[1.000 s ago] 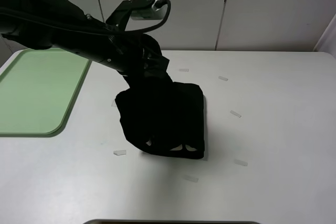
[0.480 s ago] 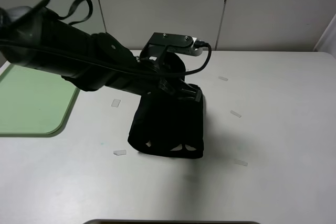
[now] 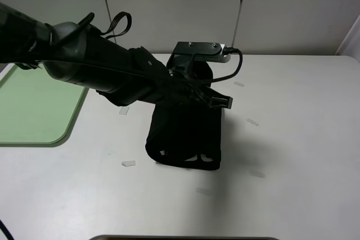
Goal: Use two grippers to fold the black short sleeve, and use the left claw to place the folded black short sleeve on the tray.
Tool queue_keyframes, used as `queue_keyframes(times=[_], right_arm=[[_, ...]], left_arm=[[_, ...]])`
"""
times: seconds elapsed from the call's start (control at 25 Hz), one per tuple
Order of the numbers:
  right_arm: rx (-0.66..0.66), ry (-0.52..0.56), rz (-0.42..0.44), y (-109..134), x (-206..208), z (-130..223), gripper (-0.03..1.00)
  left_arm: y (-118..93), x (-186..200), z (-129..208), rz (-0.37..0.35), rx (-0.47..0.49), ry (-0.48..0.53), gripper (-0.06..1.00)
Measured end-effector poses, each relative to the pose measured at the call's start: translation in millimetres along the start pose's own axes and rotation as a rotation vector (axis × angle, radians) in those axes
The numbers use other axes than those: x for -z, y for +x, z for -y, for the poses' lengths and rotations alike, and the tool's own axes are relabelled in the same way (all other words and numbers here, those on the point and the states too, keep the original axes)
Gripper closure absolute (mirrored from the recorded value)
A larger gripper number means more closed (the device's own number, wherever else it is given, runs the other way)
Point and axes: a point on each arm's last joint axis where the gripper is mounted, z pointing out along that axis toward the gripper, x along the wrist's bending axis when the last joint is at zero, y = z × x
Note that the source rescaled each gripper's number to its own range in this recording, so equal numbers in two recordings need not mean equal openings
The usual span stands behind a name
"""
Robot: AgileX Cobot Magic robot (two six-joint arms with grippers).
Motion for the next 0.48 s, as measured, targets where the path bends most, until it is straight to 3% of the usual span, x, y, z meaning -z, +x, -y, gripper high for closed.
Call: queue_keyframes(times=[0.48], right_arm=[[0.000,0.000,0.000,0,0,0,-0.03]], left_arm=[[-2,-19,19,0.005,-0.324,0.038,0.92]])
